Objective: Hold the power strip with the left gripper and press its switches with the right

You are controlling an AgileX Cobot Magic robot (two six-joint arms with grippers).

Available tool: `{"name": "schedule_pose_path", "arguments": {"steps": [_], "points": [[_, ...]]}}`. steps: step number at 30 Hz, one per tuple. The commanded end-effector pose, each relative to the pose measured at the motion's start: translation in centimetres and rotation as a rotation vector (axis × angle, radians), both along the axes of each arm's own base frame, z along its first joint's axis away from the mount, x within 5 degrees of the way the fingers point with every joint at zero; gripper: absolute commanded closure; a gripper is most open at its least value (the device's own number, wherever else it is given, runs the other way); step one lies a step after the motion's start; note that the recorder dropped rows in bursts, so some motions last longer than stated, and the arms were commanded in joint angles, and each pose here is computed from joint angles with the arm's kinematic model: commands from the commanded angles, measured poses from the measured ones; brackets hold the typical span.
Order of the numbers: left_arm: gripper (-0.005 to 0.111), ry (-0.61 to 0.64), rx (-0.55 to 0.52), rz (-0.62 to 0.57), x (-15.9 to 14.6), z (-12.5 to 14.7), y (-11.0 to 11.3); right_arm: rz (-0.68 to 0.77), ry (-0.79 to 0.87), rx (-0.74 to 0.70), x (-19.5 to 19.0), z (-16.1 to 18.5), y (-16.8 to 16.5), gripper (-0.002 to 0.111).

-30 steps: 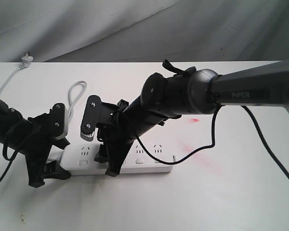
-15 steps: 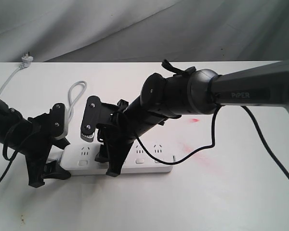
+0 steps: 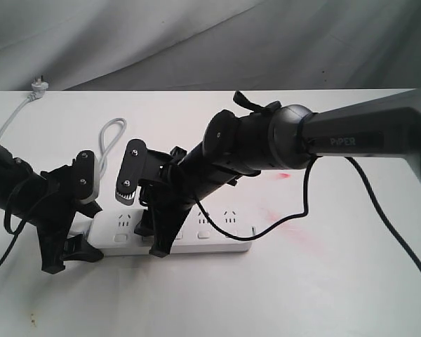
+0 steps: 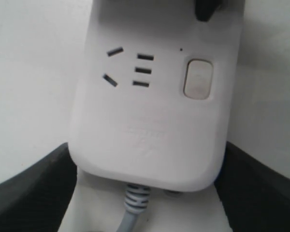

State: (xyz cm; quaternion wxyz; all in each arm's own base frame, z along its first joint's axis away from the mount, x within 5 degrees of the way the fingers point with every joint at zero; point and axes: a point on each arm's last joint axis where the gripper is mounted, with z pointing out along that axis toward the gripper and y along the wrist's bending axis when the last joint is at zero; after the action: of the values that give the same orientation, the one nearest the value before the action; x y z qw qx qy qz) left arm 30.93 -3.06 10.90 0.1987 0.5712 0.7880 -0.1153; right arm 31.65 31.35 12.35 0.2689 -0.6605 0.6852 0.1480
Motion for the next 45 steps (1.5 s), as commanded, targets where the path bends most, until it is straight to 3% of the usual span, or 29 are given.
{"name": "schedule_pose_path", "arguments": {"steps": [1,17,28,32,45], "points": [[0.059,-0.012,-0.002,0.017,0.2,0.1,0.1,0.050,0.025,-0.065,-0.3,-1.9,-0.5,0.055],[0.059,-0.012,-0.002,0.017,0.2,0.1,0.1,0.026,0.031,-0.088,-0.5,-2.9,-1.8,0.055],[0.059,-0.012,-0.002,0.017,0.2,0.1,0.1,-0.037,-0.107,0.041,-0.1,4.1,-1.7,0.055],[0.059,-0.012,-0.002,0.017,0.2,0.1,0.1,-0.044,-0.111,0.049,0.0,5.2,-2.2,0.055],[0.059,-0.012,-0.002,0.017,0.2,0.1,0.1,-0.065,-0.007,-0.022,-0.8,2.5,-4.6,0.055]]}}
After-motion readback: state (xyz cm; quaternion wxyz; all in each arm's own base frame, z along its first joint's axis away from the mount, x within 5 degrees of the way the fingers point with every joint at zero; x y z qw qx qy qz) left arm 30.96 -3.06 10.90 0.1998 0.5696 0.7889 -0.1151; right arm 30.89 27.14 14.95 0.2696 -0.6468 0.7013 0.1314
